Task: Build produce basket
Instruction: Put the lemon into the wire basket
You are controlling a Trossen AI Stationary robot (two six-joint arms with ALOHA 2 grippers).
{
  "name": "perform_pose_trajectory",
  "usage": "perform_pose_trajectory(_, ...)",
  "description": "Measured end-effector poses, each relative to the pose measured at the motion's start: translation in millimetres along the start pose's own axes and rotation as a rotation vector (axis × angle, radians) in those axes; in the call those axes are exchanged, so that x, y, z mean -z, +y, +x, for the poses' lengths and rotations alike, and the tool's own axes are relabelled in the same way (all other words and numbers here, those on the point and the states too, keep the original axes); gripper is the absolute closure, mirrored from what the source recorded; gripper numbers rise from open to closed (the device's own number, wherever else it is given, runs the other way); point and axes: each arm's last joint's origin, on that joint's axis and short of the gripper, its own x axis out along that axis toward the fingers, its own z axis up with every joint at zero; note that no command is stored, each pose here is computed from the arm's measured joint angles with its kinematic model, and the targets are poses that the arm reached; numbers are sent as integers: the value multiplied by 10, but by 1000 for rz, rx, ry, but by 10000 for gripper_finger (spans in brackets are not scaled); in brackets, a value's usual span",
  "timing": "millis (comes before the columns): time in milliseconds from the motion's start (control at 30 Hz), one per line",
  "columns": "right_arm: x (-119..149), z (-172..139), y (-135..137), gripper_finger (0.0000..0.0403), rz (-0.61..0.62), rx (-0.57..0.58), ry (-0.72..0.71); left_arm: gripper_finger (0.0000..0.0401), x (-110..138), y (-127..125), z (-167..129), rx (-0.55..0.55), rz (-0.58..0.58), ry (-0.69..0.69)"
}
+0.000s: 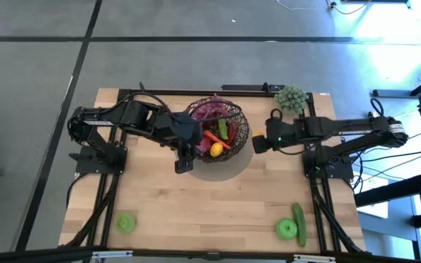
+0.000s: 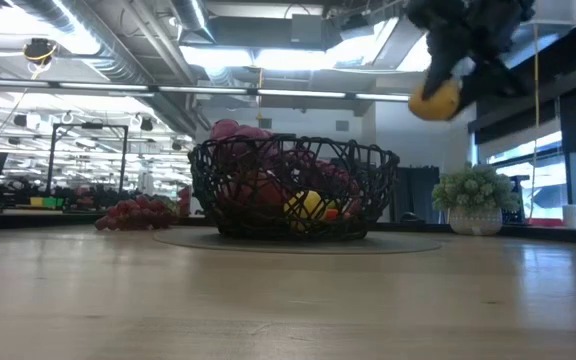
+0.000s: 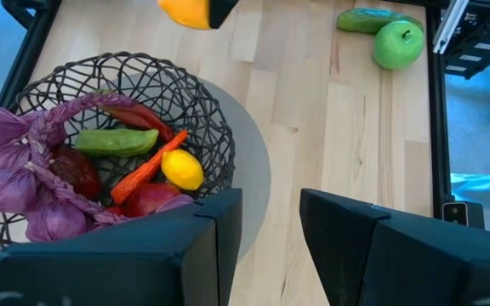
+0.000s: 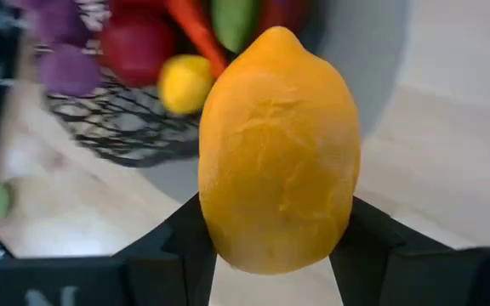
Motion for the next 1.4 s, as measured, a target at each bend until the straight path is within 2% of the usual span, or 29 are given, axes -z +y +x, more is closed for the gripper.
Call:
perform_pose_trajectory(133,-111,-23,176,231,-89,-48,-45,291,0,1,0,0,0,0)
perform_pose_trajectory(267,-243,37,355,231,-187,-46,-56,291,0,1,0,0,0,0)
perform_pose_trajectory(567,-463,343,677,231,-412,-82,88,291,0,1,0,0,0,0)
perform_pose_trajectory(733,-553,654,709,231,-450,-64,185,291,0,0,0,0,0,0)
perform_pose_trajectory(1000,-649,1147,676,230,-535,-3,203,291,0,1,-1,0,-1,0)
perform_pose_trajectory(1167,-662,1332,617,228,-524,37,240,291,0,1,-1,0,-1,-1)
perform_pose_trajectory(1400,-706,1540,522,202,-475,57,305,291,0,1,-1,0,-1,-1)
